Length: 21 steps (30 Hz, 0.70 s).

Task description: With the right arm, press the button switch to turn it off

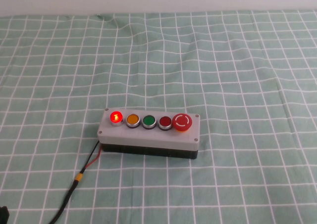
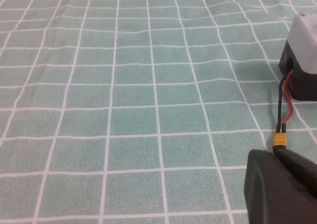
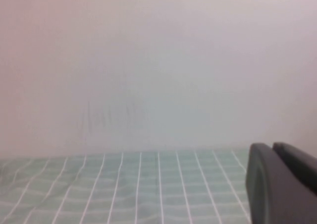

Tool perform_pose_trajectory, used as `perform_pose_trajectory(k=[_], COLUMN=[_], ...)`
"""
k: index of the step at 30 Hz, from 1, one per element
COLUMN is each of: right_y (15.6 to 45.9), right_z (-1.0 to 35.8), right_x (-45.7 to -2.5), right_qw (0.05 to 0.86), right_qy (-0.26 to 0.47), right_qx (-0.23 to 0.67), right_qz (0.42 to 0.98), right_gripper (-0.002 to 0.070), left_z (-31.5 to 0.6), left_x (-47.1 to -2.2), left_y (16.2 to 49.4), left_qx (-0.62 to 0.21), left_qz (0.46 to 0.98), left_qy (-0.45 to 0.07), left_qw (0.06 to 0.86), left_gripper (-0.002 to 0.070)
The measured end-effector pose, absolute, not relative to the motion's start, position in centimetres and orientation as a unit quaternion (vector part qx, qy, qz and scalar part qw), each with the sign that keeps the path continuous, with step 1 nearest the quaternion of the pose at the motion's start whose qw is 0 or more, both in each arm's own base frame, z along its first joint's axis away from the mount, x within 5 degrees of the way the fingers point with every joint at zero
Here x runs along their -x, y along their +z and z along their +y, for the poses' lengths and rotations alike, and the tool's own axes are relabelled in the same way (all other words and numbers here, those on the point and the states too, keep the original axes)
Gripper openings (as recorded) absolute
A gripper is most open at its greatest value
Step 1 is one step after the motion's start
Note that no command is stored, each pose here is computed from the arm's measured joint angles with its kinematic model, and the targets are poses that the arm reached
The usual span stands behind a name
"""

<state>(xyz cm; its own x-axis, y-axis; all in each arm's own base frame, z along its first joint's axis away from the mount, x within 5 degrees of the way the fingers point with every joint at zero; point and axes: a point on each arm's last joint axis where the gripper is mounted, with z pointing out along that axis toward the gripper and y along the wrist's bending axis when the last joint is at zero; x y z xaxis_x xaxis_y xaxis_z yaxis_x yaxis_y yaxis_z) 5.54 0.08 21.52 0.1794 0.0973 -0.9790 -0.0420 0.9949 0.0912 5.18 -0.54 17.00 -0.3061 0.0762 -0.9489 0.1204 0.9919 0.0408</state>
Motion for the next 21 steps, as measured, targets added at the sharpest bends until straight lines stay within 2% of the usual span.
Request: perform_pose_trajectory(k=[2, 8, 11, 15, 19, 21], right_y=[22.1, 22.5, 23.0, 24.5, 26.3, 26.9], right_z=[0.0, -0.1, -0.2, -0.5, -0.8, -1.0], right_x=[-5.4, -5.3, -5.1, -4.4, -3.0, -2.5], right_qw=[0.788, 0.801, 0.820, 0.869, 0.922, 0.936], right_qy=[0.043, 0.043, 0.041, 0.034, 0.027, 0.027], right_qx=[-0.025, -0.028, -0.031, -0.039, -0.052, -0.060], right_qz=[0.614, 0.597, 0.570, 0.492, 0.382, 0.345], right_gripper=[-0.0016, -0.0016, -0.0016, -0.0016, -0.0016, -0.0016], left_z=[-0.5, -0.5, -0.5, -0.5, -0.5, -0.5], left_x=[-5.2, -5.2, -5.2, -5.2, -5.2, -5.2], left_y=[17.0, 17.0, 17.0, 17.0, 17.0, 17.0], left_qx=[-0.061, -0.061, -0.061, -0.061, -0.061, -0.061], left_qz=[0.808, 0.808, 0.808, 0.808, 0.808, 0.808], left_qy=[-0.019, -0.019, -0.019, -0.019, -0.019, -0.019], left_qw=[0.586, 0.586, 0.586, 0.586, 0.586, 0.586], left_gripper=[-0.0004, -0.0004, -0.0004, -0.0004, -0.0004, -0.0004])
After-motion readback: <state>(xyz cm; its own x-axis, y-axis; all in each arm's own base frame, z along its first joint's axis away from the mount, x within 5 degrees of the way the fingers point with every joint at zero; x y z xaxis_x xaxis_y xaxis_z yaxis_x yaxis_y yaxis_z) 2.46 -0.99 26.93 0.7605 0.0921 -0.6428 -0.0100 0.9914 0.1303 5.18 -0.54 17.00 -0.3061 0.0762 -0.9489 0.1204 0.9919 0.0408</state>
